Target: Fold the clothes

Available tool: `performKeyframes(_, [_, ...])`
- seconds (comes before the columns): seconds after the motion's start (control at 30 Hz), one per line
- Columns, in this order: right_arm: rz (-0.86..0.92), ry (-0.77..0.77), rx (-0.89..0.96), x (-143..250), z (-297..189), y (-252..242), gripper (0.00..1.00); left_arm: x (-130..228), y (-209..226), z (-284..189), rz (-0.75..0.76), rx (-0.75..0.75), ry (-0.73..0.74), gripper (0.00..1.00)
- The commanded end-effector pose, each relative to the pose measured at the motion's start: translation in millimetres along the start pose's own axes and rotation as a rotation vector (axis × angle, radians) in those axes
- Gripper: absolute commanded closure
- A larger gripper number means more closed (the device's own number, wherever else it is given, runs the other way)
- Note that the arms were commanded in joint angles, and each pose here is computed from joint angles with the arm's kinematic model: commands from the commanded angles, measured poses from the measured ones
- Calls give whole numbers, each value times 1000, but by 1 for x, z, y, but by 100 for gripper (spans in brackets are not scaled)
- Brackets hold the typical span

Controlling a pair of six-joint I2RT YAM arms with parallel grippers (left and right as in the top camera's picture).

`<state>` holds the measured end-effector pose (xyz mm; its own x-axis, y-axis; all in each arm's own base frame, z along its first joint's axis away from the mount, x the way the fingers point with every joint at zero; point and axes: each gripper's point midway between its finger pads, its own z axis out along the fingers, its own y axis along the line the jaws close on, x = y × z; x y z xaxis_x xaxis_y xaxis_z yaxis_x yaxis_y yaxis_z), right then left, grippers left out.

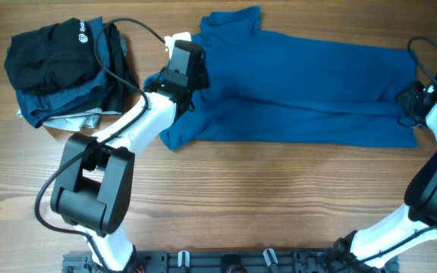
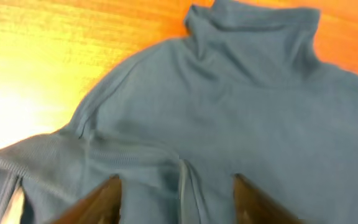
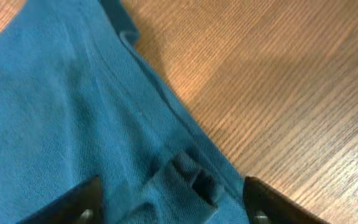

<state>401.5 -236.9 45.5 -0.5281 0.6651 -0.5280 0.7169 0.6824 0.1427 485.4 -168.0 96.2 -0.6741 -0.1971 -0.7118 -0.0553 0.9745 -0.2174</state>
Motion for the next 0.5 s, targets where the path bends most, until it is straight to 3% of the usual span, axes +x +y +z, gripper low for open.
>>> performKeyframes(0.0, [-84, -73, -22, -30, -25, 10, 16, -38, -9, -14, 36, 8, -72, 22])
performKeyframes(0.07, [-114, -97, -80, -41, -51, 22, 16, -64, -16, -38, 28, 19, -94, 18])
performKeyframes(0.1, [-115, -96, -103, -42, -62, 26, 17, -71, -18, -49, 22, 19, -91, 23])
performKeyframes(0.17, [-114, -51, -166, -32, -84, 35, 28, -70, -18, -68, -11, 24, -49, 71])
performKeyframes(0.2, [-114, 15, -225, -16, -96, 43, 43, -55, -16, -73, -28, 27, 23, 96])
performKeyframes(0.27, [-113, 124, -290, 10, -105, 51, 73, -25, -9, -74, -20, 11, 145, 96])
performKeyframes(0.33, [-132, 233, -293, 39, -106, 55, 91, 2, -6, -72, -11, 10, 258, 96])
performKeyframes(0.37, [-158, 266, -293, 50, -106, 58, 96, 18, -7, -71, -10, 22, 327, 96])
performKeyframes(0.47, [-267, 339, -319, 84, -102, 83, 96, 60, -5, -64, -15, 32, 499, 96])
